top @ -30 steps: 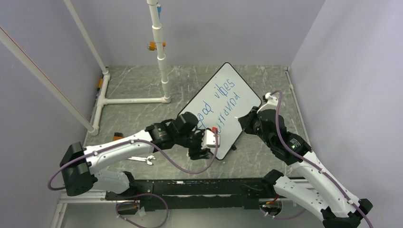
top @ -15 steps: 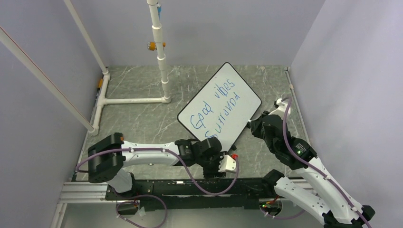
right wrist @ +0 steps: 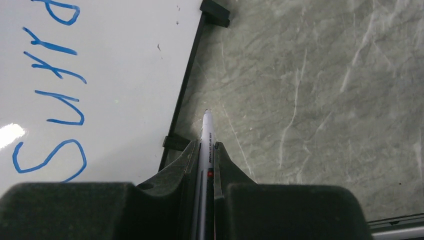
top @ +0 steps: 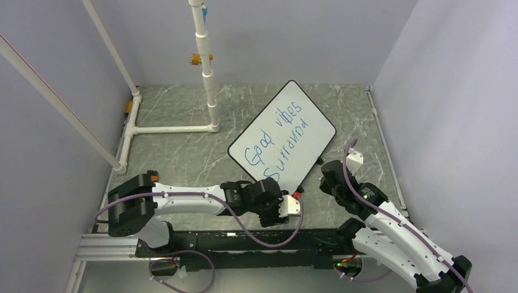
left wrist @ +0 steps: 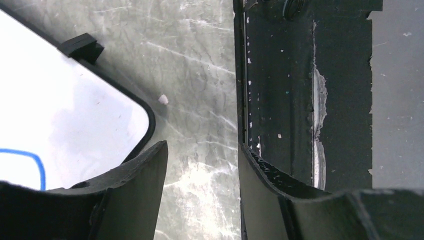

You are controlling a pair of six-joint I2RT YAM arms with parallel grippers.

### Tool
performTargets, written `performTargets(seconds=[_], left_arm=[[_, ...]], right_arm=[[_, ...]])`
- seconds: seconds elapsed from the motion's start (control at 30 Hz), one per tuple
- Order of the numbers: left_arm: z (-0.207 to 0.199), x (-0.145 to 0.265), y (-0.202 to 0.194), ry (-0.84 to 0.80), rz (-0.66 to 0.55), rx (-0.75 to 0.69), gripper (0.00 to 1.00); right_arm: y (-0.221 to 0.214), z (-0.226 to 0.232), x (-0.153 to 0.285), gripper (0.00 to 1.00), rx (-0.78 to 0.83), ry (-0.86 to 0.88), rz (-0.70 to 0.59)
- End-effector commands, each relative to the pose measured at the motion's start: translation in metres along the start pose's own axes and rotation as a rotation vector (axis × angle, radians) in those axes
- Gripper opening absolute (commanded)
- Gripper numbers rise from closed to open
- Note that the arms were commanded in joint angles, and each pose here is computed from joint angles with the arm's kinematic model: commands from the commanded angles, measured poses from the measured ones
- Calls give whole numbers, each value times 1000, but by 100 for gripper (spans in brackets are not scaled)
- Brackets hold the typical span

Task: Write a sentence on the whiteboard
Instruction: Place the whiteboard marker at the center of the board, then reset both arms

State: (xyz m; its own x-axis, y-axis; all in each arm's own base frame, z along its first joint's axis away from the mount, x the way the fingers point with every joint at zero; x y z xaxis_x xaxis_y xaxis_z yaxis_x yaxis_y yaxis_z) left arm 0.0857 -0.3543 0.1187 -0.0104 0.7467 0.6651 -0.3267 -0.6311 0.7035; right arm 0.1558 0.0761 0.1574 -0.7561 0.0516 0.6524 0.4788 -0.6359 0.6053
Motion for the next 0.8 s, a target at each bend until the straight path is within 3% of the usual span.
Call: performTargets(seconds=[0.0, 0.27, 0.47, 0.67, 0.77], left_arm=[[13, 26, 14, 111, -35, 21, 57], [28, 84, -7, 283, 52, 92, 60], [53, 147, -33, 458, 123, 204, 67], [71, 207, -68, 707, 227, 271, 98], [75, 224, -83, 833, 220, 296, 100]], right_arm=[[6, 3, -5, 0, -87, -2, -64], [2, -4, -24, 0, -107, -131, -108], [-2, 5, -34, 0, -80, -94, -100], [-5, 8, -39, 25, -73, -37, -107], [-7, 10, -42, 44, -72, -26, -104]])
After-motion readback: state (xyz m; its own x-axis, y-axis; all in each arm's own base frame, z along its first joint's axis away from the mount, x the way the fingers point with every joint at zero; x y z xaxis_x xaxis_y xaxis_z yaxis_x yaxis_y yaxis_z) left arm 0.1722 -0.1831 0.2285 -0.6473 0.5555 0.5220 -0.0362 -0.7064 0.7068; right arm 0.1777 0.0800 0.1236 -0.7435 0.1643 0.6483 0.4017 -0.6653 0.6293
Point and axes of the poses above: each gripper's point midway between its finger pads, its own x axis back along the fingers, its own z axis along the line the jaws close on, y = z × x, the point moved 5 cm from there along x, back along the fingers, and after that the axes turned 15 degrees about -x, right-handed, at the moved point
